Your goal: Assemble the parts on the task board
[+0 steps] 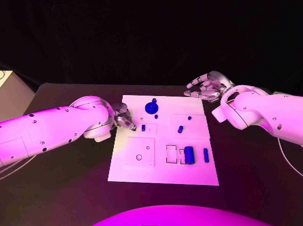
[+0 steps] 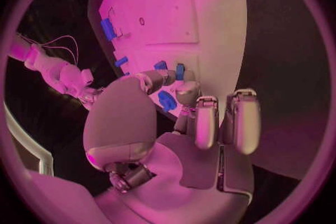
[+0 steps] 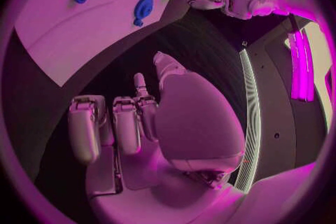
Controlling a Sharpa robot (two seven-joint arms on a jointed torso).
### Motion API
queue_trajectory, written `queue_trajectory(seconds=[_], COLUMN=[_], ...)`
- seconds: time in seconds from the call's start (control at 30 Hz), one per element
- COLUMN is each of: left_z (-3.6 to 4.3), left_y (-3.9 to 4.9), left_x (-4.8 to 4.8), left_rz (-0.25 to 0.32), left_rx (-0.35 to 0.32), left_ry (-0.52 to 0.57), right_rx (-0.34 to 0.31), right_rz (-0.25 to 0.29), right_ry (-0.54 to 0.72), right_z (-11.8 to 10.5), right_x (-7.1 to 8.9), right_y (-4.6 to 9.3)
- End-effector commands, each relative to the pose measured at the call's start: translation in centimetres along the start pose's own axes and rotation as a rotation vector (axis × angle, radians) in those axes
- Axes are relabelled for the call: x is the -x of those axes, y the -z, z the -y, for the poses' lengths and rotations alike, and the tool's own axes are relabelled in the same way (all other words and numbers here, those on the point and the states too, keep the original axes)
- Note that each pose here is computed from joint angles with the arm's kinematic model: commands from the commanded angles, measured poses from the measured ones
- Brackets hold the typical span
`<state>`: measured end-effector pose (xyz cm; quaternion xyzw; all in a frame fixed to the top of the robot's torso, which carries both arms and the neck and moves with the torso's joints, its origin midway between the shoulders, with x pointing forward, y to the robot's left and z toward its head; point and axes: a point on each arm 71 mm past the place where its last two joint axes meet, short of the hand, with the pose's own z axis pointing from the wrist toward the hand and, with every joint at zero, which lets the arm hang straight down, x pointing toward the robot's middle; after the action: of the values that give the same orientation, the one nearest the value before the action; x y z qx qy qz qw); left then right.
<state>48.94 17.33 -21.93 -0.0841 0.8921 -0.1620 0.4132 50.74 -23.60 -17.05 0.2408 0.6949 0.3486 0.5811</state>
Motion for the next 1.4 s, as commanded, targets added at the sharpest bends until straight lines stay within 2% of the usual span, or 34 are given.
queue_trajectory(seconds=[0.03, 0.8, 1.4], left_z=[0.21, 0.89, 0.57], left_y=[-0.04, -0.57, -0.68], left_x=[-0.46, -0.90, -0.82], left_rz=[-0.033, -0.039, -0.043], left_rx=[-0.004, -0.012, 0.000], left_ry=[-0.021, -0.032, -0.029], right_rx=[0.016, 0.017, 0.017], right_rz=[-0.016, -0.016, -0.014], right_ry=[0.009, 0.008, 0.009], right_z=[-0.12, -0.13, -0.12], right_x=[-0.14, -0.15, -0.12], right_y=[0.04, 0.07, 0.07])
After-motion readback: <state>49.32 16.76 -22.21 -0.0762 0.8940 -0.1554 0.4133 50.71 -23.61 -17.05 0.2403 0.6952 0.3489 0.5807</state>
